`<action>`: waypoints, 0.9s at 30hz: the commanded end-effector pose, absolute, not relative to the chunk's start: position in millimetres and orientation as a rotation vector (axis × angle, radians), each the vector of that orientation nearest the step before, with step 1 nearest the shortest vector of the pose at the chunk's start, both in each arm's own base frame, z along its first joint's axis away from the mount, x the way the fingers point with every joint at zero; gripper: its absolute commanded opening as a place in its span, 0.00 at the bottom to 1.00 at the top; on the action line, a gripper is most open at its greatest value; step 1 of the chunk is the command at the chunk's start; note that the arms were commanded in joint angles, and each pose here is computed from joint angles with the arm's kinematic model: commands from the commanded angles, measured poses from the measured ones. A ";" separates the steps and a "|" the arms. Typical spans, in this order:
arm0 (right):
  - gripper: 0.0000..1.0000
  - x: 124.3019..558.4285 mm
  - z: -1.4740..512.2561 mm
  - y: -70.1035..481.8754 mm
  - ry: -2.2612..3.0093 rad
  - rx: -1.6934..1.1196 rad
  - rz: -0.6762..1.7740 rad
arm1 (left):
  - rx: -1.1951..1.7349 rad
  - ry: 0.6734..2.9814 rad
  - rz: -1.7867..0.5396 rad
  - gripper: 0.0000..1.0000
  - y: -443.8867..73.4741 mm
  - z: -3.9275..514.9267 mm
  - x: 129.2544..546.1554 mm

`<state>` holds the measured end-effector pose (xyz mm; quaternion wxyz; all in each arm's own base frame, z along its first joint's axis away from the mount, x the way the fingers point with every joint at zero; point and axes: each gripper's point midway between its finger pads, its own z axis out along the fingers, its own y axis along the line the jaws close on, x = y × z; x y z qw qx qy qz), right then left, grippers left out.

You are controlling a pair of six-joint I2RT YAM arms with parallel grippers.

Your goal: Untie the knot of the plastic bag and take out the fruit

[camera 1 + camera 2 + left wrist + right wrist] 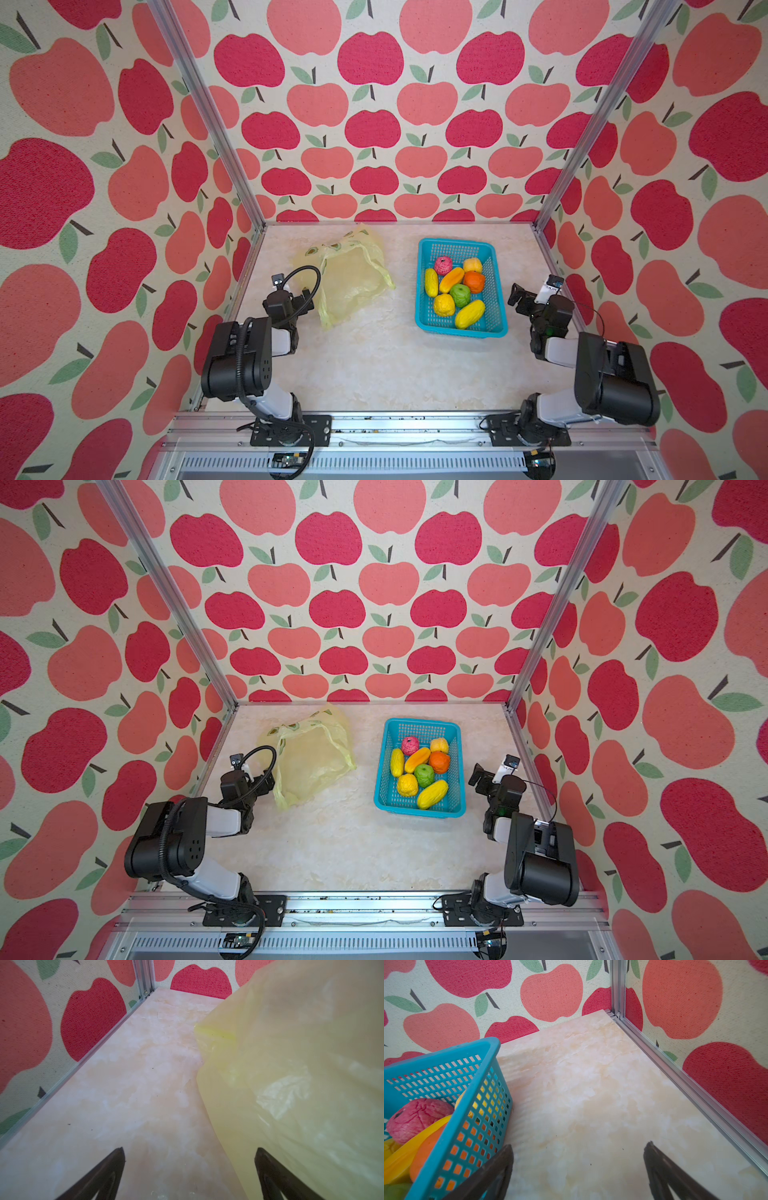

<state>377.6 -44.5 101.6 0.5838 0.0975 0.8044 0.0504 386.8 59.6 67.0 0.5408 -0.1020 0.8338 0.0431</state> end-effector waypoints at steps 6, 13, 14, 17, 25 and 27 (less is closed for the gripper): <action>0.99 370.5 105.6 5.2 1.780 -0.069 0.122 | -0.193 1.905 0.099 0.99 56.2 82.9 392.7; 0.99 378.4 101.2 -7.3 1.765 0.012 -0.059 | -0.186 1.902 0.095 0.99 54.6 82.6 392.1; 0.99 374.8 101.8 -6.8 1.752 0.011 -0.057 | -0.183 1.900 0.094 0.99 54.1 83.3 392.6; 0.99 371.3 102.5 -13.0 1.739 0.045 -0.084 | -0.184 1.902 0.098 0.99 54.2 83.1 392.4; 0.99 380.6 98.6 -7.3 1.790 0.013 -0.096 | -0.175 1.908 0.104 0.99 52.9 82.7 393.9; 0.99 390.6 97.0 6.3 1.830 -0.064 -0.106 | -0.170 1.912 0.106 0.99 52.1 82.3 394.4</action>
